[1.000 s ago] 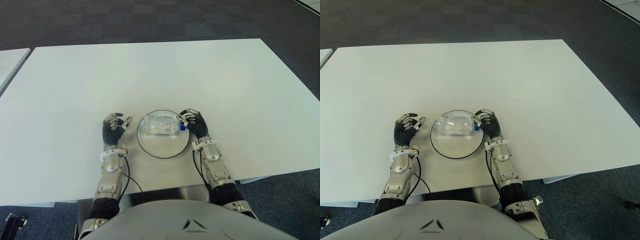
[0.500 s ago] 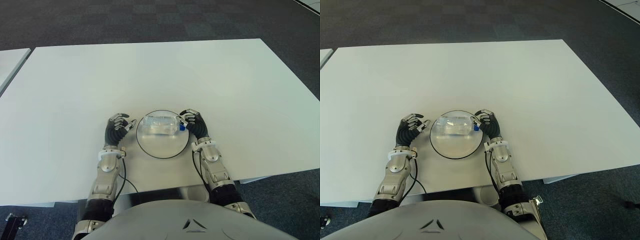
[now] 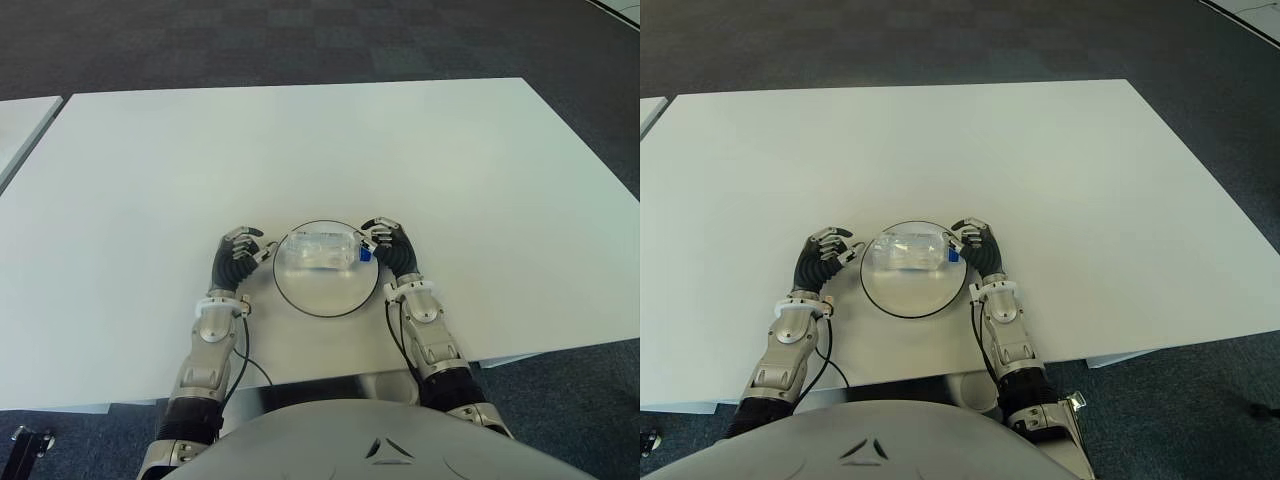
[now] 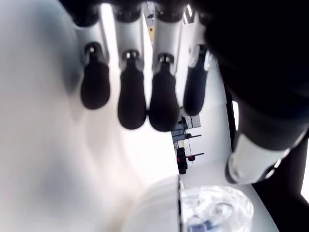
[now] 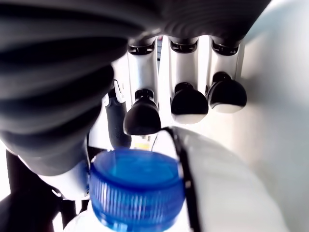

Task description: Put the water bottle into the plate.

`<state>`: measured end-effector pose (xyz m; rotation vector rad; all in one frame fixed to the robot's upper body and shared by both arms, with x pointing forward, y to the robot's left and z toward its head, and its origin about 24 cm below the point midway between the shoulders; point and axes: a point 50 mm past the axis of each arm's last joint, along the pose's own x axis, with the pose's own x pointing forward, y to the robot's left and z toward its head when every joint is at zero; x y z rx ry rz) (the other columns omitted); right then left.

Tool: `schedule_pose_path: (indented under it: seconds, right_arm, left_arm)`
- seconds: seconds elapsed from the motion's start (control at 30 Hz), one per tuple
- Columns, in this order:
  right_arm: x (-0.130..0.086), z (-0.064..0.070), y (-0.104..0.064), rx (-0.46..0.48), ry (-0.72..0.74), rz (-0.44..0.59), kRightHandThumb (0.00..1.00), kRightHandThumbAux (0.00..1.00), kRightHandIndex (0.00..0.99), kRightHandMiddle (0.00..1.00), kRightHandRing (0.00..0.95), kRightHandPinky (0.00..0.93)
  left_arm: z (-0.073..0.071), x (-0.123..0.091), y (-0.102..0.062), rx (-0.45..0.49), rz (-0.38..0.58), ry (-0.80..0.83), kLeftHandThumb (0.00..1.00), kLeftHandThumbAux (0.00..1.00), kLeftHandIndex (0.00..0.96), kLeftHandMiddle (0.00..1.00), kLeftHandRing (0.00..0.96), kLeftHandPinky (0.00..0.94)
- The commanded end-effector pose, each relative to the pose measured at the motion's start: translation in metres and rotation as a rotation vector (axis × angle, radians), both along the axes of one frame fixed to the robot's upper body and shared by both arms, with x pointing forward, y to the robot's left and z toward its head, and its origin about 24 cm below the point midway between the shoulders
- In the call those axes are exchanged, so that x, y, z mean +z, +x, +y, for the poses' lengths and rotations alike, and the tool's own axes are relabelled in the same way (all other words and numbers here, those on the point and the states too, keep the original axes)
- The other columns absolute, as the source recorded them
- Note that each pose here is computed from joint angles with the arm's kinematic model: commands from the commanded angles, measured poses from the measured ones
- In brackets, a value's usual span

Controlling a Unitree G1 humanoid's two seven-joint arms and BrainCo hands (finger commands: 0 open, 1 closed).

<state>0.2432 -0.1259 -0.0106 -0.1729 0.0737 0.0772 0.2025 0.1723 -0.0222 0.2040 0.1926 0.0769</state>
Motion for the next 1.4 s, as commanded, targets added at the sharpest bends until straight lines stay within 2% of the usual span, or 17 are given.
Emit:
schedule_pose_path:
  seconds: [0.03, 0.5, 0.67, 0.93, 1.4]
  right_arm:
    - [-0.001, -0.007, 0.002, -0.040, -0.013, -0.004, 0.704, 0.729, 0.438, 0.862, 0.863, 0.863]
    - [-0.002, -0.022, 0.006, -0.118, -0.005, 0.021, 0.701, 0.731, 0.437, 0.874, 0.870, 0.861]
    - [-0.003, -0.025, 0.006, -0.120, -0.003, 0.020, 0.700, 0.731, 0.437, 0.875, 0.873, 0.863]
    - [-0.004, -0.028, 0.007, -0.124, -0.010, 0.019, 0.700, 0.731, 0.437, 0.868, 0.870, 0.858]
    - [-0.004, -0.031, 0.008, -0.119, -0.015, 0.024, 0.700, 0.731, 0.437, 0.865, 0.866, 0.856]
  left_arm:
    - [0.001, -0.017, -0.012, -0.037, 0.120, 0.002, 0.710, 0.714, 0.437, 0.707, 0.683, 0.670]
    - [0.015, -0.023, -0.008, -0.064, 0.143, 0.050, 0.710, 0.714, 0.437, 0.696, 0.673, 0.649]
    - [0.017, -0.024, -0.007, -0.050, 0.140, 0.050, 0.710, 0.714, 0.438, 0.703, 0.683, 0.675]
    - [0.023, -0.027, -0.007, -0.011, 0.134, 0.066, 0.711, 0.713, 0.439, 0.707, 0.686, 0.669]
    - [0.023, -0.029, -0.007, 0.001, 0.119, 0.068, 0.710, 0.713, 0.439, 0.702, 0.682, 0.664]
